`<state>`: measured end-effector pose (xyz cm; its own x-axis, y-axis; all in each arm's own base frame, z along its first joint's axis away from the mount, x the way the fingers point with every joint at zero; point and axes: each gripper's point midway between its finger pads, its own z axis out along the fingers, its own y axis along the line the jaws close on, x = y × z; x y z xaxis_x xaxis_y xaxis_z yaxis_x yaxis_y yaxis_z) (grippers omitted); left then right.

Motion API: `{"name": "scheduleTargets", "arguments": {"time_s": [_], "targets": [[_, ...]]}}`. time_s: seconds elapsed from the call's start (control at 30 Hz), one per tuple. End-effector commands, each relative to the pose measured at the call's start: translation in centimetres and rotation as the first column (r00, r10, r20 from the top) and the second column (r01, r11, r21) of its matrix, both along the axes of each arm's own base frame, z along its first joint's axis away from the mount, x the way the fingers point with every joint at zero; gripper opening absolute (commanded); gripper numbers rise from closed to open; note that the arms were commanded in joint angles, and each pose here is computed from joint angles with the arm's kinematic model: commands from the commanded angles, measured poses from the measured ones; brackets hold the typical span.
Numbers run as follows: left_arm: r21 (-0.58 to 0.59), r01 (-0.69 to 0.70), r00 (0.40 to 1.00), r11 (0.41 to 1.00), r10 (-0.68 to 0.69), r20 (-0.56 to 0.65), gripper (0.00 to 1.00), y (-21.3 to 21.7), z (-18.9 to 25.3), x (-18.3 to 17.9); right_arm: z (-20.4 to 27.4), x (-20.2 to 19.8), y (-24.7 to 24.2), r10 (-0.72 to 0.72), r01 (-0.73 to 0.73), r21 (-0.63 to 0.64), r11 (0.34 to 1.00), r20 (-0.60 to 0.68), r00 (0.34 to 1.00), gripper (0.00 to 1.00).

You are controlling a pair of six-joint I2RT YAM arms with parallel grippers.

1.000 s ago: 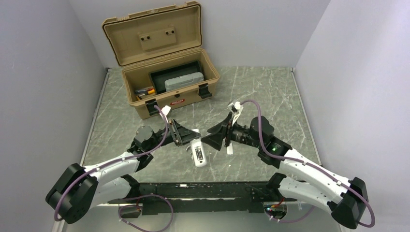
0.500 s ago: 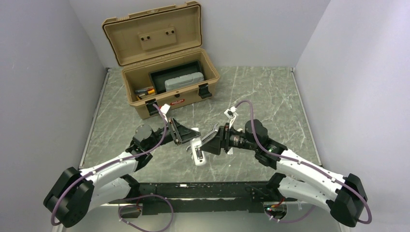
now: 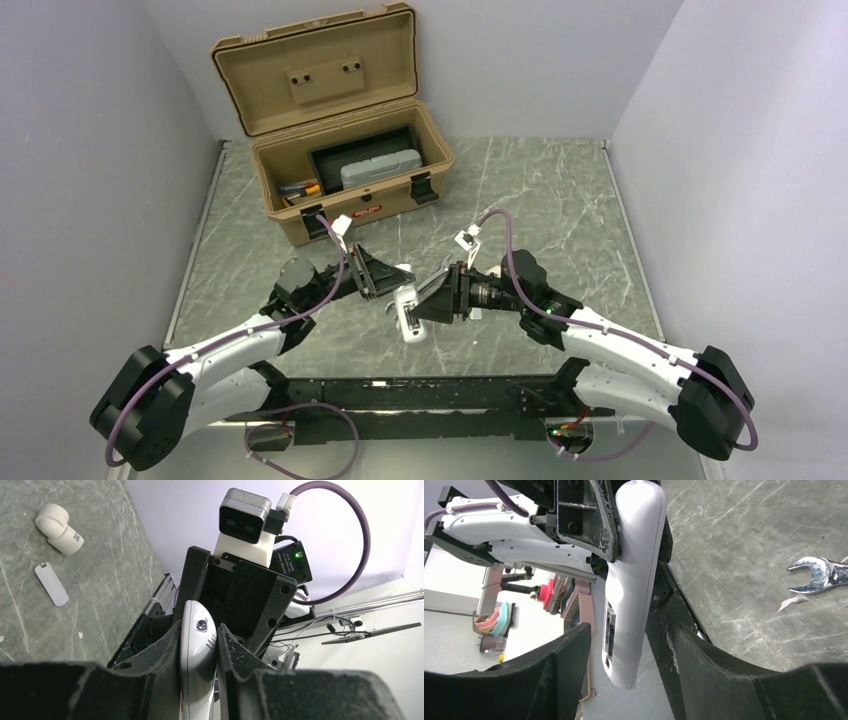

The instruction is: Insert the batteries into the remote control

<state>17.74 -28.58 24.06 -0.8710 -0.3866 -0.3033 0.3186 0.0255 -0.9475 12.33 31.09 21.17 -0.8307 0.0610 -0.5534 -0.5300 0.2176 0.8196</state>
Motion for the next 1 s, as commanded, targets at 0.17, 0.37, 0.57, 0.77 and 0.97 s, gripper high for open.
{"name": "scheduleTargets", "arguments": {"time_s": [0.17,0.37,0.57,0.77,0.97], "targets": [[-0.064,0.007,0.997,0.998,-0.001,0.083,0.0,-0.1,3.2,-0.1,1.6,0.0,0.8,0.025,-0.027,0.067,0.997,0.025,0.999,0.58],[-0.06,0.002,0.996,0.998,0.003,0.084,0.0,0.0,3.2,-0.1,1.3,0.0,1.2,0.037,-0.038,0.067,0.997,0.018,0.999,0.54],[-0.065,0.004,0.997,0.998,0.001,0.084,0.0,0.0,3.2,-0.1,1.3,-0.1,1.3,0.042,-0.043,0.068,0.997,0.017,0.999,0.54],[-0.067,0.007,0.997,0.998,-0.002,0.082,0.0,0.0,3.2,-0.1,1.0,-0.2,1.4,0.044,-0.045,0.064,0.997,0.017,0.999,0.42],[-0.065,0.006,0.997,0.998,0.0,0.082,0.0,0.0,3.2,-0.1,0.8,-0.1,1.5,0.046,-0.047,0.054,0.997,0.019,0.999,0.35]]}}
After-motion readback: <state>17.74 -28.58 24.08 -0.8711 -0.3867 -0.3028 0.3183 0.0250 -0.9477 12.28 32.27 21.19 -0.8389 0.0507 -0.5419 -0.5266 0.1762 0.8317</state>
